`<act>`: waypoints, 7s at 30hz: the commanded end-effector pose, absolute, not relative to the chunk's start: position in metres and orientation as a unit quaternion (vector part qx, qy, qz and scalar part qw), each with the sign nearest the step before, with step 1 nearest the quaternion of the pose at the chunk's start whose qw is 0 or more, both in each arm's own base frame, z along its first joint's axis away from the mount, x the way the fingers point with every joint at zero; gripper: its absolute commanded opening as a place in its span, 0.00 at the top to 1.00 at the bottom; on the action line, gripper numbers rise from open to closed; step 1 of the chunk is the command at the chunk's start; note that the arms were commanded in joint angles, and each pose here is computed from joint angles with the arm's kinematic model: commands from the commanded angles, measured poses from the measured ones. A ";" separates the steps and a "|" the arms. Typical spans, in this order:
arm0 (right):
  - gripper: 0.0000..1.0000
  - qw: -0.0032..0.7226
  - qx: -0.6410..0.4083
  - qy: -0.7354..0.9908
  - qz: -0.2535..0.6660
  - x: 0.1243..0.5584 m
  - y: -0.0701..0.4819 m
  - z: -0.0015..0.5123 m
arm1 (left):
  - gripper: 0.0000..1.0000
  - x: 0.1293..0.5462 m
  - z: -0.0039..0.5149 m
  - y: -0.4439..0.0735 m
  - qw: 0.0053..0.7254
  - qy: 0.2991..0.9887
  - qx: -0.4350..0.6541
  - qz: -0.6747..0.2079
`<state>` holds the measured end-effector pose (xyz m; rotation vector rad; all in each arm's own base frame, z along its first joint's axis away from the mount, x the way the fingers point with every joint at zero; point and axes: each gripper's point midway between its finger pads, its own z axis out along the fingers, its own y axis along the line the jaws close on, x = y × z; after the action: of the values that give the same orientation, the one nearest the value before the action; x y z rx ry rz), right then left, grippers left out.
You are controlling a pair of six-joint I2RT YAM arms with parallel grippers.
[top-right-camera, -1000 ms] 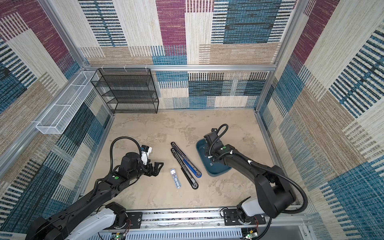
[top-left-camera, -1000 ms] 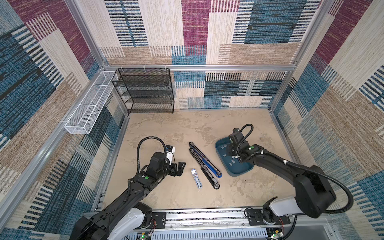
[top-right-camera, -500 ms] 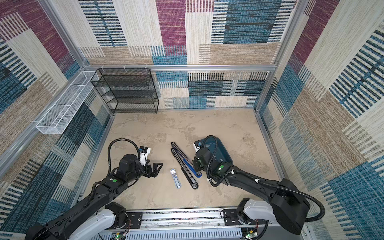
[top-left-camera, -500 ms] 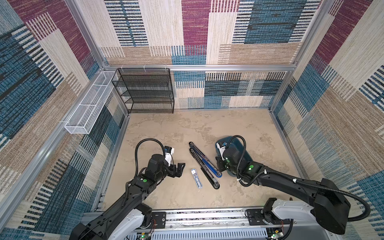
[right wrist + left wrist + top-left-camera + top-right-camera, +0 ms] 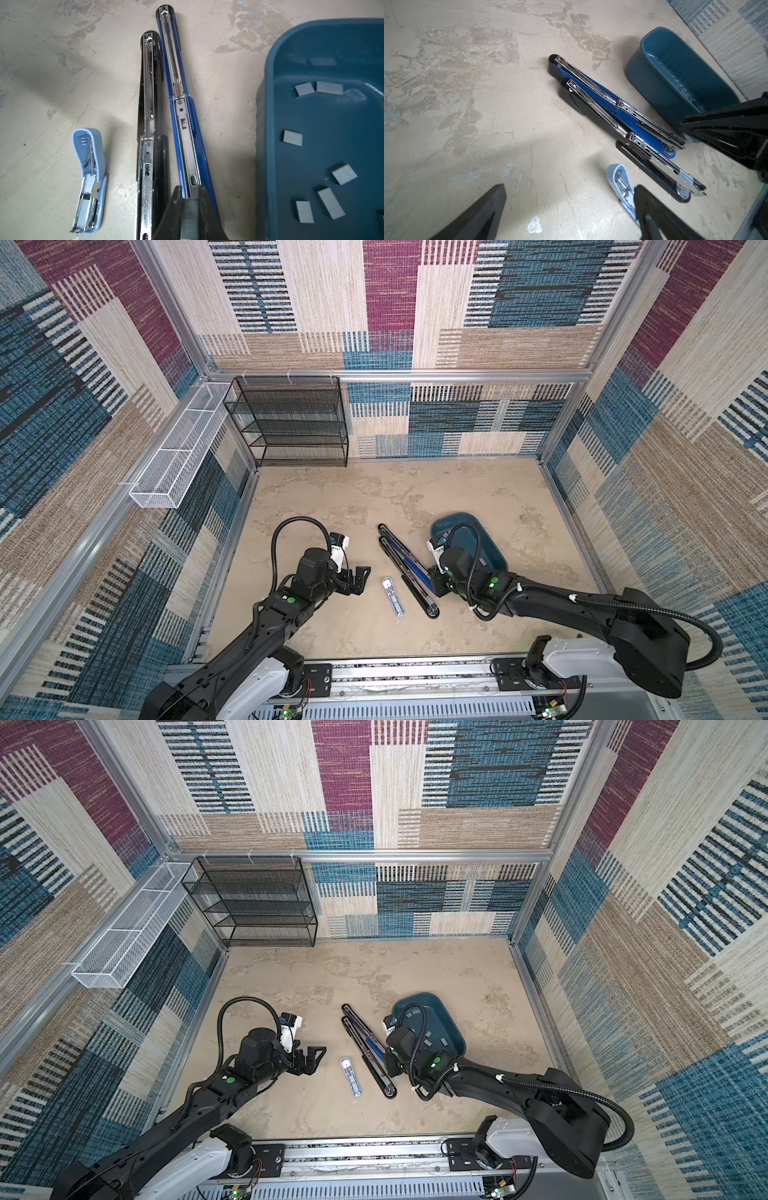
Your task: Load the staples into the stapler
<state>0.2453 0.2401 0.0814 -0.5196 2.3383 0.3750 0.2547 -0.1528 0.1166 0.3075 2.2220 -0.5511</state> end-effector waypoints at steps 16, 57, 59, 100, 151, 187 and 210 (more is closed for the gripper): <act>0.92 0.347 -0.182 0.911 0.131 0.248 0.237 0.072 | 0.01 0.258 0.124 -0.158 0.415 0.871 0.131 -0.228; 0.94 0.320 -0.192 0.912 0.171 0.236 0.261 0.066 | 0.01 0.255 0.126 -0.159 0.417 0.868 0.135 -0.235; 0.95 0.318 -0.193 0.912 0.174 0.235 0.264 0.065 | 0.01 0.255 0.127 -0.159 0.417 0.867 0.135 -0.234; 0.94 0.355 -0.219 0.898 0.140 0.242 0.258 0.071 | 0.01 0.256 0.126 -0.159 0.417 0.868 0.135 -0.234; 0.94 0.322 -0.202 0.916 0.131 0.231 0.248 0.060 | 0.01 0.256 0.126 -0.160 0.417 0.867 0.136 -0.236; 0.69 0.335 -0.181 0.915 0.132 0.230 0.239 0.071 | 0.01 0.256 0.126 -0.161 0.417 0.867 0.137 -0.237; 0.63 0.404 -0.234 0.858 0.215 0.152 0.350 0.101 | 0.01 0.232 0.143 -0.156 0.437 0.841 0.070 -0.311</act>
<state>0.1518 0.3432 0.0974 -0.6816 2.1995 0.5019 0.2379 -0.1489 0.1409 0.1846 2.1147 -0.6823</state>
